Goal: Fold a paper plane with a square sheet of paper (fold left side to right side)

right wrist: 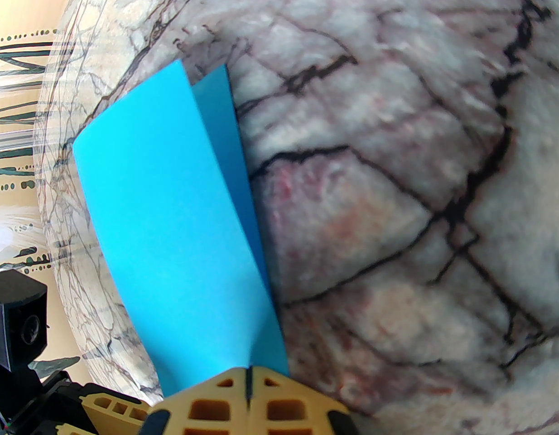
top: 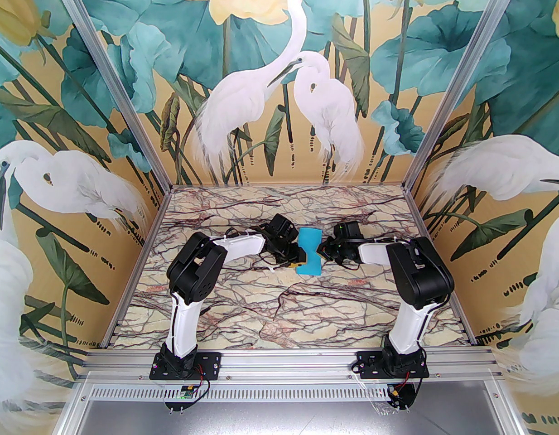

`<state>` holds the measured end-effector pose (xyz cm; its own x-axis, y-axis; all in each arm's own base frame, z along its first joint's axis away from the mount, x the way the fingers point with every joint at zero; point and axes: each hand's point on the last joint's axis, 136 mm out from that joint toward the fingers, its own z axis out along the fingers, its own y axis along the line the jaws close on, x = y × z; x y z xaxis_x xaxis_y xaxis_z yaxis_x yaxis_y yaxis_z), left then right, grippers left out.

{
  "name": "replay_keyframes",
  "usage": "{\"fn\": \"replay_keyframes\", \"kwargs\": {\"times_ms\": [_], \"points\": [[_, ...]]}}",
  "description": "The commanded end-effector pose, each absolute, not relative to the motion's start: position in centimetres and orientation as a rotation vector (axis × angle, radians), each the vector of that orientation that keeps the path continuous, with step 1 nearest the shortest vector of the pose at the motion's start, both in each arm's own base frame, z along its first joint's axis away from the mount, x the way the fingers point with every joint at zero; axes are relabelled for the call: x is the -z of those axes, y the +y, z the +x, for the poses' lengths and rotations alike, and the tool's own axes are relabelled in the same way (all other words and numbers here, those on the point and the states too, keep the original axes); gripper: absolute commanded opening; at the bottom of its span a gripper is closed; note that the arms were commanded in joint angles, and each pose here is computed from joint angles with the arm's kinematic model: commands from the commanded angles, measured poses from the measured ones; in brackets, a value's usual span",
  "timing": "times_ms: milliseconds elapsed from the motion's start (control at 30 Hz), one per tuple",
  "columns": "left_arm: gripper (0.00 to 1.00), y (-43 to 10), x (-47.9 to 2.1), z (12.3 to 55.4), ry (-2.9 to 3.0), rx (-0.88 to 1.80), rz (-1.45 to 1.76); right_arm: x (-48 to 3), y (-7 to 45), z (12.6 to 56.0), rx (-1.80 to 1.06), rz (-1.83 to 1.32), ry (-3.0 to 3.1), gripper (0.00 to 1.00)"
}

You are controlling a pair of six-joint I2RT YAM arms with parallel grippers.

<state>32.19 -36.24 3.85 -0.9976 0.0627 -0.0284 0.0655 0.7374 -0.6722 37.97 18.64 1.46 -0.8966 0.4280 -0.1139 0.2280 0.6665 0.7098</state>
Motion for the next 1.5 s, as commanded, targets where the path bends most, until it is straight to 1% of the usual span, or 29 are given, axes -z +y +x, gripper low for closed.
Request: {"fn": "replay_keyframes", "kwargs": {"times_ms": [0,167,300,400,533,733,867,1167,1267,1467], "points": [[0.27,-35.3,-2.4,31.3,2.975,1.025,0.144,1.5,17.6,36.3,-0.943,0.587,2.714,0.0],[0.26,-34.2,-0.2,30.7,3.027,0.911,0.157,1.4,17.6,36.3,-0.942,0.587,2.715,0.0],[0.26,-33.5,0.5,30.4,3.047,0.868,0.154,1.5,17.6,36.3,-0.938,0.585,2.718,0.0],[0.26,-33.6,0.4,30.6,3.039,0.869,0.158,1.5,17.5,36.3,-0.938,0.588,2.716,0.0],[0.27,-34.6,-1.8,31.5,2.99,0.93,0.173,1.3,17.5,36.3,-0.937,0.586,2.716,0.0],[0.28,-36.6,-6.8,34.6,2.846,1.105,0.15,1.1,17.5,36.4,-0.935,0.575,2.715,0.0],[0.28,-37.2,-8.0,37.5,2.777,1.156,0.109,1.2,17.6,36.4,-0.936,0.576,2.716,0.0],[0.28,-37.9,-7.8,43.6,2.662,1.168,0.032,1.3,17.6,36.3,-0.94,0.579,2.717,0.0],[0.28,-37.9,-7.0,44.9,2.662,1.156,0.011,1.3,17.6,36.2,-0.944,0.583,2.716,0.0],[0.28,-37.6,-4.6,45.7,2.712,1.082,-0.004,1.3,17.5,36.1,-0.94,0.581,2.718,0.0]]}}
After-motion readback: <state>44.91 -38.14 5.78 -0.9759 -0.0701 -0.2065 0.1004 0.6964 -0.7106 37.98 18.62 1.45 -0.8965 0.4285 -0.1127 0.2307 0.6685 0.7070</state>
